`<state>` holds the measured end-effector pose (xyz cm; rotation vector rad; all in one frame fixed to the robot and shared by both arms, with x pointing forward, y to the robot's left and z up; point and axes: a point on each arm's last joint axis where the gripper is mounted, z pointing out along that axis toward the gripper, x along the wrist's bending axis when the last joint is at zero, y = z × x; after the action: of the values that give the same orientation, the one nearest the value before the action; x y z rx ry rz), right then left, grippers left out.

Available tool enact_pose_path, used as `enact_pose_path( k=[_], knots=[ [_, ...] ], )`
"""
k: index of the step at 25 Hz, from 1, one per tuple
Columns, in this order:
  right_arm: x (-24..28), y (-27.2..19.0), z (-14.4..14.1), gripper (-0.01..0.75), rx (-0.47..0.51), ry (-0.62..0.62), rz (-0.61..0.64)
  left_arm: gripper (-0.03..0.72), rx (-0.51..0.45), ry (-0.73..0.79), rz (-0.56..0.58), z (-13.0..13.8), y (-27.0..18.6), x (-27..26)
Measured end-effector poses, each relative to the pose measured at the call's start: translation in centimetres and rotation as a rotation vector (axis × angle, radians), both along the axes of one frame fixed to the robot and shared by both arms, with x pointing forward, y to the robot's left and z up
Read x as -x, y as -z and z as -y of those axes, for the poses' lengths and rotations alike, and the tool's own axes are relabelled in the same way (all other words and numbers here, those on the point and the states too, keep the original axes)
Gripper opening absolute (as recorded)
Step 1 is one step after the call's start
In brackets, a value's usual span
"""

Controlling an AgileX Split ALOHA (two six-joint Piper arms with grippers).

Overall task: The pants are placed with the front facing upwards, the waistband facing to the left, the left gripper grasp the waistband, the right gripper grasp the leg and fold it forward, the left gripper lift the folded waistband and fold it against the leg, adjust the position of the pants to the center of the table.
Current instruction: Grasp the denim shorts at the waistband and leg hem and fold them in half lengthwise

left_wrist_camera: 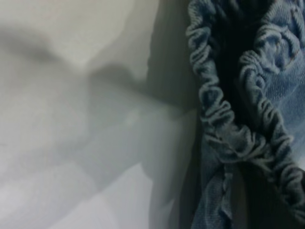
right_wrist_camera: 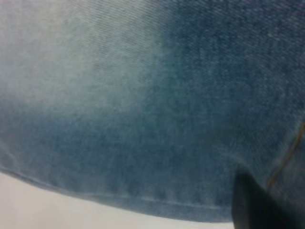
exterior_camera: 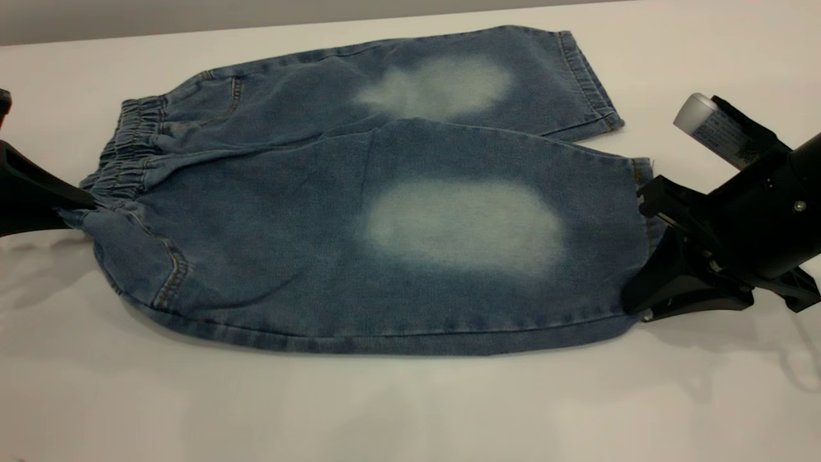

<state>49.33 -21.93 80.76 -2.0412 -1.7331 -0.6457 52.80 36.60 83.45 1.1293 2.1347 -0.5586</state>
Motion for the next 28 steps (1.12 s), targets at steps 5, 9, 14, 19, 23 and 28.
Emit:
enact_pose_path(
  k=[5,9,14,19,23,28],
  knots=[
    [0.5,-1.1,-0.2,0.024,-0.019,-0.043,-0.005,0.114,-0.040,0.053,-0.040,-0.1,0.3,0.6],
    [0.9,-3.0,0.0,0.024,-0.001,-0.069,0.003,0.114,-0.036,0.086,-0.095,0.0,0.4,1.1],
    [1.4,-6.6,0.1,0.024,0.006,-0.107,0.057,0.114,-0.025,0.124,-0.127,0.1,-0.8,1.6],
    [2.5,-10.1,0.2,0.024,0.016,-0.151,0.077,0.114,-0.095,0.135,-0.137,-0.1,-3.4,2.0],
    [3.8,-12.3,0.7,0.024,0.070,-0.190,0.074,0.114,-0.146,0.185,-0.133,1.3,-5.3,2.9],
    [5.9,-14.8,1.5,0.024,0.147,-0.246,0.064,0.114,-0.164,0.297,-0.069,4.5,-7.9,4.0]
  ],
)
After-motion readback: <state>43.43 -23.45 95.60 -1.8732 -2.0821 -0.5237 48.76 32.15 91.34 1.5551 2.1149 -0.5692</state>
